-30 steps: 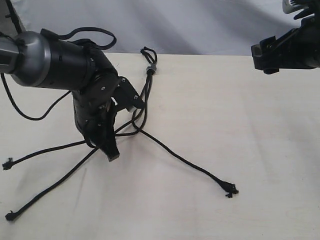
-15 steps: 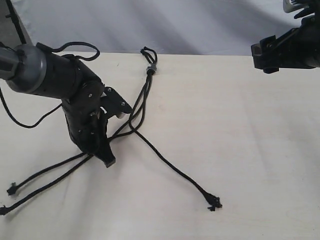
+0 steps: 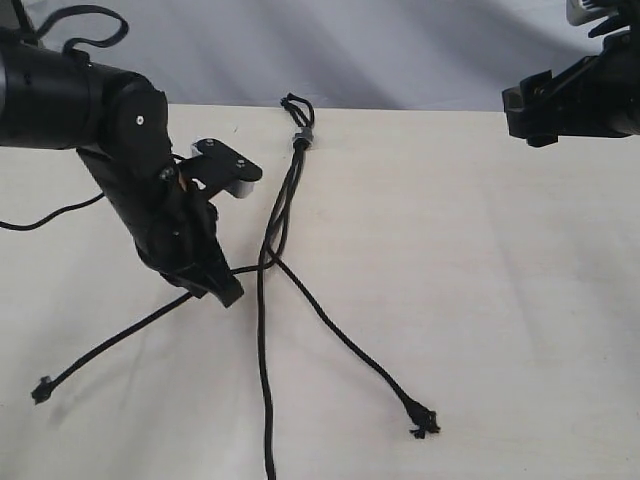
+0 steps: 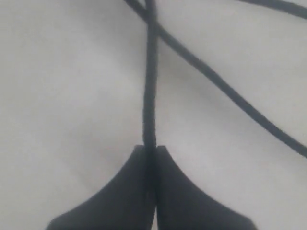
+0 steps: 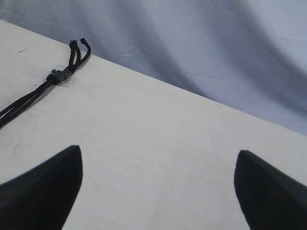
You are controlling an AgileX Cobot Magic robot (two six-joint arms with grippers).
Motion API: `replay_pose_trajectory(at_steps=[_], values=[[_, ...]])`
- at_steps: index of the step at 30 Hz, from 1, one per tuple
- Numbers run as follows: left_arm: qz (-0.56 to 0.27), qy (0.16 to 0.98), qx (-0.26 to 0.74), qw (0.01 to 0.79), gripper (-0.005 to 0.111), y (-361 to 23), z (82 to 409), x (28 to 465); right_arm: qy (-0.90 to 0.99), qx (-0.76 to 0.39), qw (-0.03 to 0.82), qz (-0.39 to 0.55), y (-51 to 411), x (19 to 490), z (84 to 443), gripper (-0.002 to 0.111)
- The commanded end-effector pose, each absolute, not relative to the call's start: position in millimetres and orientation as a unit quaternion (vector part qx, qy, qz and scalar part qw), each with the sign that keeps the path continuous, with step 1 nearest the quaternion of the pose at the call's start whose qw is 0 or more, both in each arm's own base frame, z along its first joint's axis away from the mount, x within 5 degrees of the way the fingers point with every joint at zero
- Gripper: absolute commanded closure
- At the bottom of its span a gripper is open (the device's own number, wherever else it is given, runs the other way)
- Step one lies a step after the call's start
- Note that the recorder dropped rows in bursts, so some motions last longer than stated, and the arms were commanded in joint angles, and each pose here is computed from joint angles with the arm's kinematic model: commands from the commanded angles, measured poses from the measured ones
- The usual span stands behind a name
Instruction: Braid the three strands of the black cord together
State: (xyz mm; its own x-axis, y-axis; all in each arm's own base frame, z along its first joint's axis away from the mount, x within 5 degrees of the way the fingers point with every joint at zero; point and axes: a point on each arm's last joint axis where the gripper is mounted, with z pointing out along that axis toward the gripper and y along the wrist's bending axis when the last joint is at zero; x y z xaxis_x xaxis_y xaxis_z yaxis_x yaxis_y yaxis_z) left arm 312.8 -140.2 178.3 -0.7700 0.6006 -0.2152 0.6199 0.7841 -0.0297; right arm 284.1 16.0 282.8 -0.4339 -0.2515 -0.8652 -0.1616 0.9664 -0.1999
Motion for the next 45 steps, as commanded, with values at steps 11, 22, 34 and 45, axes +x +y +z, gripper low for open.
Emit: replay_pose_trajectory(at_steps=[11,22,34,45], values=[[-0.042,0.956,0.283,0.065,0.102,-118.2,136.9,329.5,0.843,-0.115,0.524,-0.042,14.9,283.8,284.6,0.028],[-0.035,0.955,0.287,0.073,0.042,-114.6,162.2,323.1,0.848,-0.102,0.519,-0.021,20.5,283.1,283.9,0.028],[-0.003,0.939,0.12,0.322,0.106,-27.2,243.4,300.8,0.839,-0.427,0.304,0.145,227.0,212.5,264.7,0.028],[0.0,0.931,0.122,0.343,0.107,-26.4,256.2,293.6,0.879,-0.453,0.123,0.081,291.2,242.5,173.4,0.028]])
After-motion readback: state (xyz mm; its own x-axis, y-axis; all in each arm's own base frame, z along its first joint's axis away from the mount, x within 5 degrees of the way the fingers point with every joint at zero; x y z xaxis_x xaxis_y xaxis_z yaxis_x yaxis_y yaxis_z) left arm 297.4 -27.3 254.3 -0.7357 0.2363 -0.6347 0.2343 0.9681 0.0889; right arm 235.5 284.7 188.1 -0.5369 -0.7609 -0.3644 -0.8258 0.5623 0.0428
